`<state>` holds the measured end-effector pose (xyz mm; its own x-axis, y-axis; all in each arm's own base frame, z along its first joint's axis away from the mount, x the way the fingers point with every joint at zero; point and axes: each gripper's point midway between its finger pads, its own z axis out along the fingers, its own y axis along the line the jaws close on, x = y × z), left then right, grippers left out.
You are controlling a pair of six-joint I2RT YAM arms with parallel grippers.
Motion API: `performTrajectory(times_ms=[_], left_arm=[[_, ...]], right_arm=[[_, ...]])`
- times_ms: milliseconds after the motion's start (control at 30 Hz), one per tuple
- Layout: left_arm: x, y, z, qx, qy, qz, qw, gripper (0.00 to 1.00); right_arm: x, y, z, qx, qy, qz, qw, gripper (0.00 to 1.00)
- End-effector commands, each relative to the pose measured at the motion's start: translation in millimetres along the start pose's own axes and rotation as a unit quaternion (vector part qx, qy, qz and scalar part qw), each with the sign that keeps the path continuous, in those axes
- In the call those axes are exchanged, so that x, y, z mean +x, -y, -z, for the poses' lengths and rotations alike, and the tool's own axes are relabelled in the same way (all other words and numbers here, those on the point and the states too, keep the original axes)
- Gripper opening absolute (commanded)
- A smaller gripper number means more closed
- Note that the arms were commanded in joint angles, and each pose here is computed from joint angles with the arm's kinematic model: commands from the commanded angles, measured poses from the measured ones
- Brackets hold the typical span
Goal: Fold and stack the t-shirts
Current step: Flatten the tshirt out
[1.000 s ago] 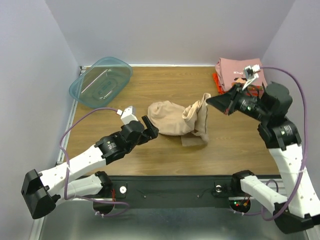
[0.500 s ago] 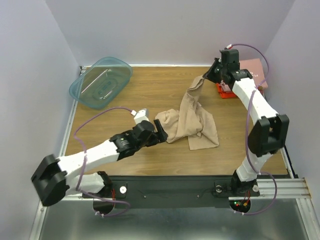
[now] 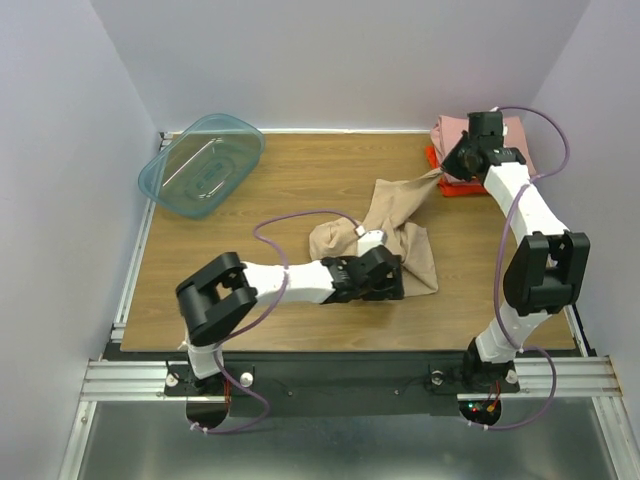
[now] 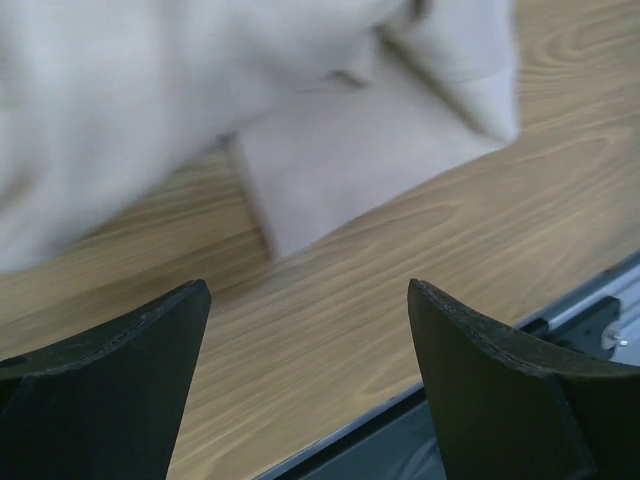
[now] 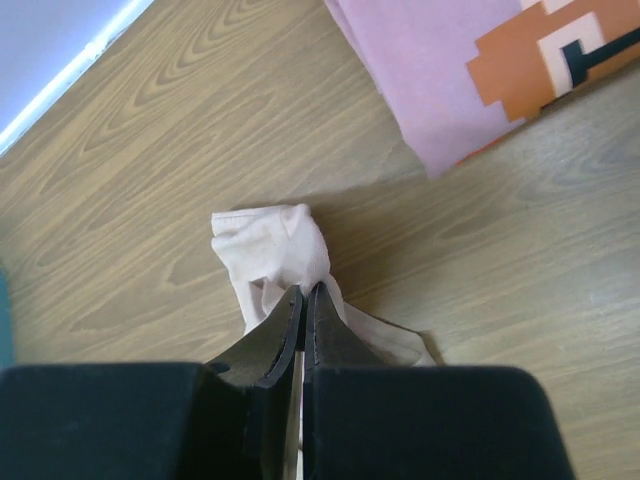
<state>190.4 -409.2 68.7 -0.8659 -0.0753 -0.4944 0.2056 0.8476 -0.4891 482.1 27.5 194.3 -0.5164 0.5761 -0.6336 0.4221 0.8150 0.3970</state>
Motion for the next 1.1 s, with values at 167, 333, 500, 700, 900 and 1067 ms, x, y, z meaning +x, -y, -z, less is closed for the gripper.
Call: performTrajectory(times_ms=[167,333,500,700,900,1067], left_arm=[[7.1,8.0,-33.9,-0.096,-0.004,-0.013,0.995,0.86],[11.0,-11.7,-35.0,-0.182,0.008,-0.022,0.983,0.86],[17.3,-26.3,-49.5,-0.243,0.002,-0.035,0.969,0.77],[28.4,-27.9,-63.5,-0.247,-0.017,-0.042,0.968,0.35],[-5.3,-26.9,-28.4,-0.261,0.041,-0.034,0.964,0.0],[-72.7,-34.1,73.3,-0.258,0.175,0.003,0.95,0.0]], right_arm=[[-24.8,16.9,25.9,0.008,0.053,0.004,0.999,0.0],[-23.8,27.0,22.1,0.014,0.048,0.0,0.999,0.0],[-19.3,28.9,20.7,0.012,0.044,0.0,0.999,0.0],[-21.6,36.2,24.4,0.021,0.053,-0.002,0.998,0.0],[-27.2,37.2,33.7,0.02,0.066,0.003,0.998,0.0],[-43.2,36.0,63.9,0.014,0.104,0.007,0.994,0.01]])
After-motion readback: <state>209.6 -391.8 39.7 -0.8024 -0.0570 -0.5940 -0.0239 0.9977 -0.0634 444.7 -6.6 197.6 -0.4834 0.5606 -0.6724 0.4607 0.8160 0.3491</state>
